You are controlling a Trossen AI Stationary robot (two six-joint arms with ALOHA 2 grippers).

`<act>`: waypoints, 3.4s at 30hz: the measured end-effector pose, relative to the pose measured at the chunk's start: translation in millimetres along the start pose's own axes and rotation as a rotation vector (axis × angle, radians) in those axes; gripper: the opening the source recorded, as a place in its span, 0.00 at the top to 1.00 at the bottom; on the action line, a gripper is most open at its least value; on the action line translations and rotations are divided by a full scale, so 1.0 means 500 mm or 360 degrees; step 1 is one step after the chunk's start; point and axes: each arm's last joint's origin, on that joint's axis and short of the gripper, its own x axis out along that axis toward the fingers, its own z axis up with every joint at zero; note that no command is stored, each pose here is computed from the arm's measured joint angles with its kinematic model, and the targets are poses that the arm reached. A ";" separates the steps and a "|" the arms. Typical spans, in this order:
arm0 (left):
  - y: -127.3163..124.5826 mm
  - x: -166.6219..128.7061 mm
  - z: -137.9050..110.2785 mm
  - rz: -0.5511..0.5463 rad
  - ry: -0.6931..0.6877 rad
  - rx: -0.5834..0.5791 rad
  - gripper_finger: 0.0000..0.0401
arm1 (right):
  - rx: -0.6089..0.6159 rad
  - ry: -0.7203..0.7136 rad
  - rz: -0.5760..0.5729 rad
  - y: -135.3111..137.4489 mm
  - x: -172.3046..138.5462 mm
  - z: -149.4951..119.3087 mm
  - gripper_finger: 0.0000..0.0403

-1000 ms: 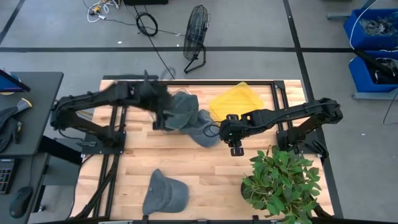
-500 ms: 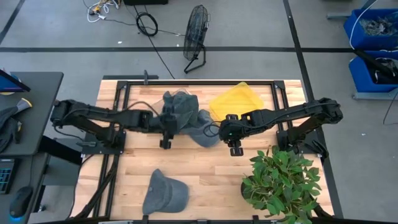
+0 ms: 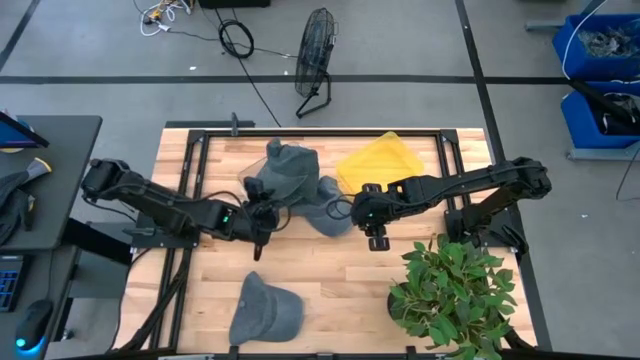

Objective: Pick & Place hat
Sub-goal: Put the black cap into the transparent bin

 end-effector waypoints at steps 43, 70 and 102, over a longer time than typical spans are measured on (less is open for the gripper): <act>0.329 0.236 -0.053 -0.0319 -0.0640 -0.1003 0.99 | -0.0218 -0.0118 -0.0009 0.000 -0.001 0.014 0.60; 0.210 0.168 -0.023 -0.0901 -0.0317 -0.0739 0.99 | -0.0339 -0.0311 -0.0051 -0.003 0.001 0.040 0.60; 0.166 0.030 -0.063 -0.0499 0.0323 -0.0992 0.99 | -0.0138 -0.0916 -0.0504 -0.141 0.221 0.146 0.99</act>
